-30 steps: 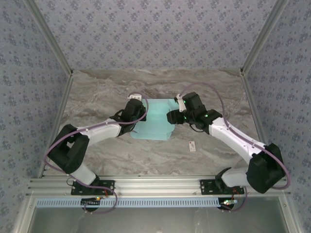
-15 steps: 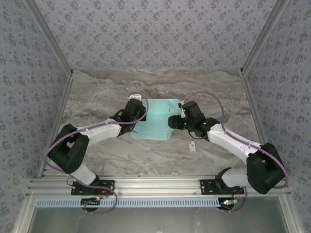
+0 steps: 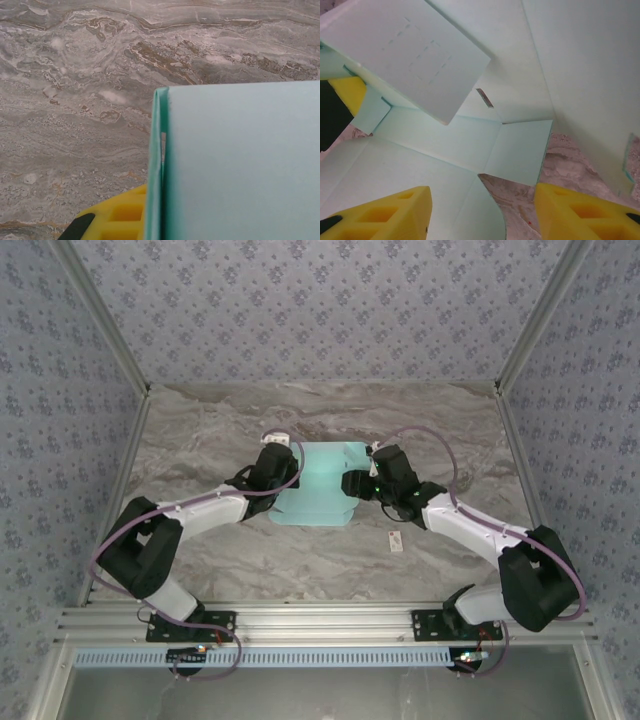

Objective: Fold the paper box

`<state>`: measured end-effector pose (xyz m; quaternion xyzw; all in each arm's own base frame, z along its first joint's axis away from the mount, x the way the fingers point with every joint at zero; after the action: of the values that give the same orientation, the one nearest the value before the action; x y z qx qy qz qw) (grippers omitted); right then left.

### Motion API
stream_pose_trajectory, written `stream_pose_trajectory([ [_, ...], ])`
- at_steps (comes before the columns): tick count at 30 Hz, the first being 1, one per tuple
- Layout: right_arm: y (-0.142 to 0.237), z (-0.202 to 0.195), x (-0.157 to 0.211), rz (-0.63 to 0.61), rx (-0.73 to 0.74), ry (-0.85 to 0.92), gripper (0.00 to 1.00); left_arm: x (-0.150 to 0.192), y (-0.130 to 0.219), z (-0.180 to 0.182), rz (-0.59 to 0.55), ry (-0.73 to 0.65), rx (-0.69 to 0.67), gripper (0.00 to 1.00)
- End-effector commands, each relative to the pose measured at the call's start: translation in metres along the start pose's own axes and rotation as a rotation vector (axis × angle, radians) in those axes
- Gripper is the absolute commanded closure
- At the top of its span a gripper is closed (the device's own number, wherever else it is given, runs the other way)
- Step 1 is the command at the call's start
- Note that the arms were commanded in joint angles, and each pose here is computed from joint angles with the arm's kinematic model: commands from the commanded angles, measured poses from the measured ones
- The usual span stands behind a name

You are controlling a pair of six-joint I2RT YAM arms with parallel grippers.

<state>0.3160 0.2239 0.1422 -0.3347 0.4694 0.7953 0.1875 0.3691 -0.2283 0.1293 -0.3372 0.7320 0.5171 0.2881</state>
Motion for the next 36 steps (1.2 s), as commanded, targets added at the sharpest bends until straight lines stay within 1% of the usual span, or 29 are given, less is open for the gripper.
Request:
stream_pose_trajectory([
  [1,-0.003,0.007,-0.005,-0.039,-0.043,0.012,0.42,-0.014,0.009,-0.013,-0.043,0.025,0.063,1.0],
  [9,-0.005,0.025,-0.018,-0.069,-0.114,0.066,0.43,-0.01,0.007,-0.012,-0.031,0.025,0.062,1.0],
  [15,-0.013,0.04,-0.015,-0.041,-0.14,0.113,0.45,-0.009,0.007,-0.011,-0.031,0.025,0.062,1.0],
  [23,-0.02,0.05,-0.013,-0.02,-0.125,0.185,0.46,-0.007,0.006,-0.012,-0.025,0.023,0.065,1.0],
  [29,-0.032,0.051,-0.007,0.043,-0.122,0.216,0.47,-0.006,0.006,-0.011,-0.024,0.021,0.065,1.0],
  [32,-0.027,0.048,-0.012,0.065,-0.09,0.277,0.47,-0.004,0.005,-0.008,-0.021,0.013,0.049,1.0],
  [36,-0.01,0.045,-0.019,0.067,-0.07,0.334,0.46,-0.004,0.003,-0.002,-0.023,0.013,0.024,1.0],
])
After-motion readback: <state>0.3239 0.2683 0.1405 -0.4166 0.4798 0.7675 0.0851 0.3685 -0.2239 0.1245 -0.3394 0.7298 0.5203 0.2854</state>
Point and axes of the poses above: each hand's point on the last joint's axis, 136 mm out from that joint toward the fingers, its own y axis back along the fingers, its own z axis along the line the jaws close on, x = y × z, the point moved 1 cm from there along y, back along the fingers, and after that the axes turned 9 degrees about y, right-handed, at the moved point
